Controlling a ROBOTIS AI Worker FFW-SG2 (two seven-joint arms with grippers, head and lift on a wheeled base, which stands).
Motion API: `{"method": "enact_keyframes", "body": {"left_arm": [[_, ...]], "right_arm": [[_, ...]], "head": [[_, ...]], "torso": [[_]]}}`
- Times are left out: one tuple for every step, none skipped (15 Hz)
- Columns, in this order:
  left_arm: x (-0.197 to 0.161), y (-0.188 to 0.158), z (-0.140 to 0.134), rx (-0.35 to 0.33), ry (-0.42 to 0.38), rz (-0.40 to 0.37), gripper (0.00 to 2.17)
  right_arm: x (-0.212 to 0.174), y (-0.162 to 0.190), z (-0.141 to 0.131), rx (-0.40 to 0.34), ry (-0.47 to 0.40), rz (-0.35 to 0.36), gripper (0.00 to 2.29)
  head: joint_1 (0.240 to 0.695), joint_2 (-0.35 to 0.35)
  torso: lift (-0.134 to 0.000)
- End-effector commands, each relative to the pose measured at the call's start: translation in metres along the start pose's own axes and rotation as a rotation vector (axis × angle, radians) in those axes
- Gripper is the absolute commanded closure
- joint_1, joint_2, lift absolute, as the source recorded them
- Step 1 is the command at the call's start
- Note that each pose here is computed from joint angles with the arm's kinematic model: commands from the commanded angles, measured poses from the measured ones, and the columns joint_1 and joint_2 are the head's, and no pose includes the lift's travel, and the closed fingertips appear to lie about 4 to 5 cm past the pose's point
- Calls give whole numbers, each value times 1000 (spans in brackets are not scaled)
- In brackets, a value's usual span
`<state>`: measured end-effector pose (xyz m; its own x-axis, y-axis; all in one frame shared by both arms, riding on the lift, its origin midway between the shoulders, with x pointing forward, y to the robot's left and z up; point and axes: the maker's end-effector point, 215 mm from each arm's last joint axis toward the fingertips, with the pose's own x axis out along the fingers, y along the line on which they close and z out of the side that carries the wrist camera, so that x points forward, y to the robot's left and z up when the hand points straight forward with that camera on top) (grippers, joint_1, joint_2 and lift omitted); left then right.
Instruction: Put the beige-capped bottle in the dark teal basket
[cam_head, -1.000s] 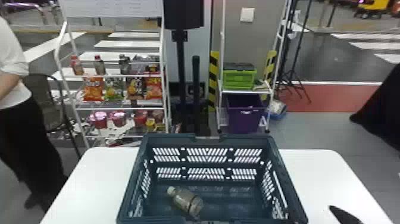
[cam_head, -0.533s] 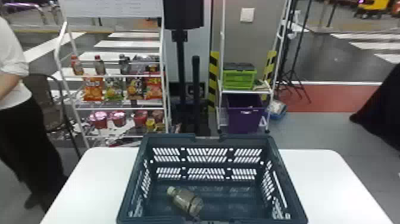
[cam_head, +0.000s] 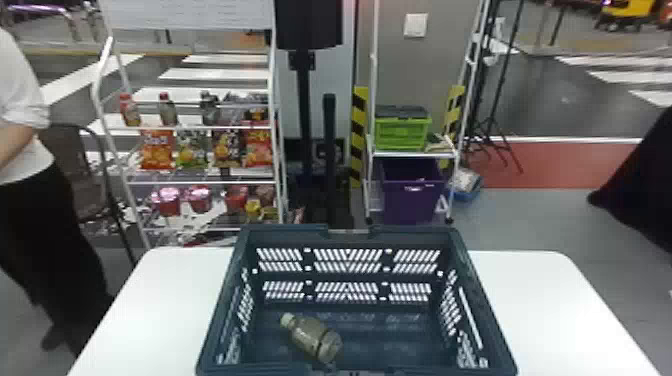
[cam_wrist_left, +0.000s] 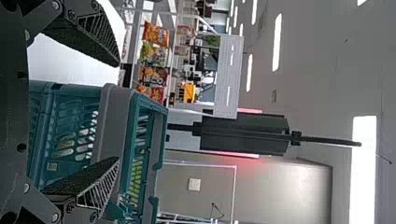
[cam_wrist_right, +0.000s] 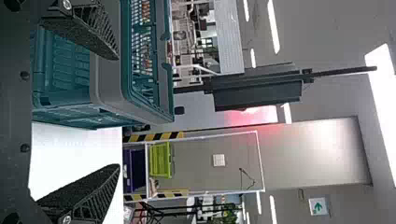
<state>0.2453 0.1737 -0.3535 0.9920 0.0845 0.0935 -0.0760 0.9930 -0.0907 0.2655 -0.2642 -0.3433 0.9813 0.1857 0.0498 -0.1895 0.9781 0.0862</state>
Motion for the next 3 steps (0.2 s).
{"method": "enact_keyframes", "body": {"left_arm": [[-3, 7, 2, -20, 18, -34, 181], [-5, 17, 2, -16, 30, -28, 181], [-7, 27, 0, -14, 55, -9, 181]], "right_arm": [[-18, -5, 9, -4, -25, -51, 66], [-20, 3, 13, -16, -26, -12, 70], [-20, 12, 15, -32, -26, 28, 70]], "head": [[499, 0], [499, 0], [499, 0]], "torso": [[0], [0], [0]]}}
